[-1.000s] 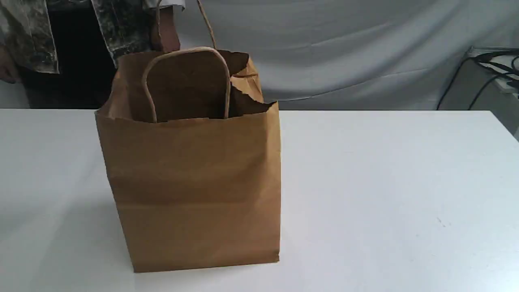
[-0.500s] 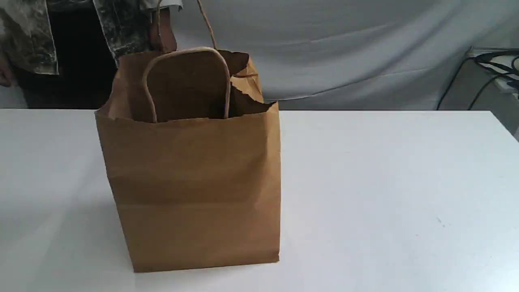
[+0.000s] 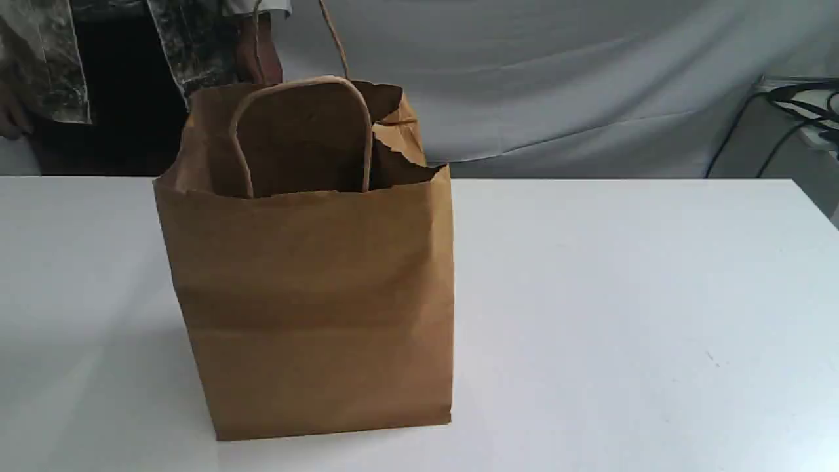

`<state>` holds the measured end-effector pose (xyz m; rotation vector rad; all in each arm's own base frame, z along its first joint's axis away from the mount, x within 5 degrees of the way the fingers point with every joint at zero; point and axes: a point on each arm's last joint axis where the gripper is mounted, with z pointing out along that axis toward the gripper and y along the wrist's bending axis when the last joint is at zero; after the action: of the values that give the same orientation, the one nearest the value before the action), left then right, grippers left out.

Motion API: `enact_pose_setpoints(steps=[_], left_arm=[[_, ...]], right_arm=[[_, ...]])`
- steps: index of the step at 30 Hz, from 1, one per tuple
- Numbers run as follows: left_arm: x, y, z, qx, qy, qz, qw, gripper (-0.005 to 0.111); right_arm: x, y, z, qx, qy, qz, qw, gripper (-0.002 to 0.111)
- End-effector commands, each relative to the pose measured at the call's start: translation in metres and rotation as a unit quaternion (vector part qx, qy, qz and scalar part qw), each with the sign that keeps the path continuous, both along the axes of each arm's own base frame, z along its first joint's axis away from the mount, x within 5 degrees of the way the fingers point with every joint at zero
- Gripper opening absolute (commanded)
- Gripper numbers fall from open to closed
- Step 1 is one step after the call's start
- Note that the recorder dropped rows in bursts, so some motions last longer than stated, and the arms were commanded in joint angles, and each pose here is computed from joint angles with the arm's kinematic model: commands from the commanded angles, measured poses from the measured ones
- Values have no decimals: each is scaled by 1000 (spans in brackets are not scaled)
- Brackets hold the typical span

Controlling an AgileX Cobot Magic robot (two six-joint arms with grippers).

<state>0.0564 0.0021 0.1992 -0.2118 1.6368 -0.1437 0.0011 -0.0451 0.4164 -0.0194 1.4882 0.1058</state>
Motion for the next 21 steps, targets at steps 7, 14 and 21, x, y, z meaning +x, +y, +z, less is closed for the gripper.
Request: enact_pose_setpoints(steps=[7, 14, 21], left_arm=[[-2, 2, -10, 92, 55, 6, 994, 0], [-2, 2, -12, 56, 65, 7, 996, 0], [-2, 1, -14, 56, 73, 3, 996, 0]], right_arm=[[1, 1, -2, -3, 4, -4, 1000, 55], [1, 1, -2, -3, 4, -4, 1000, 55], [1, 1, -2, -3, 4, -4, 1000, 55]])
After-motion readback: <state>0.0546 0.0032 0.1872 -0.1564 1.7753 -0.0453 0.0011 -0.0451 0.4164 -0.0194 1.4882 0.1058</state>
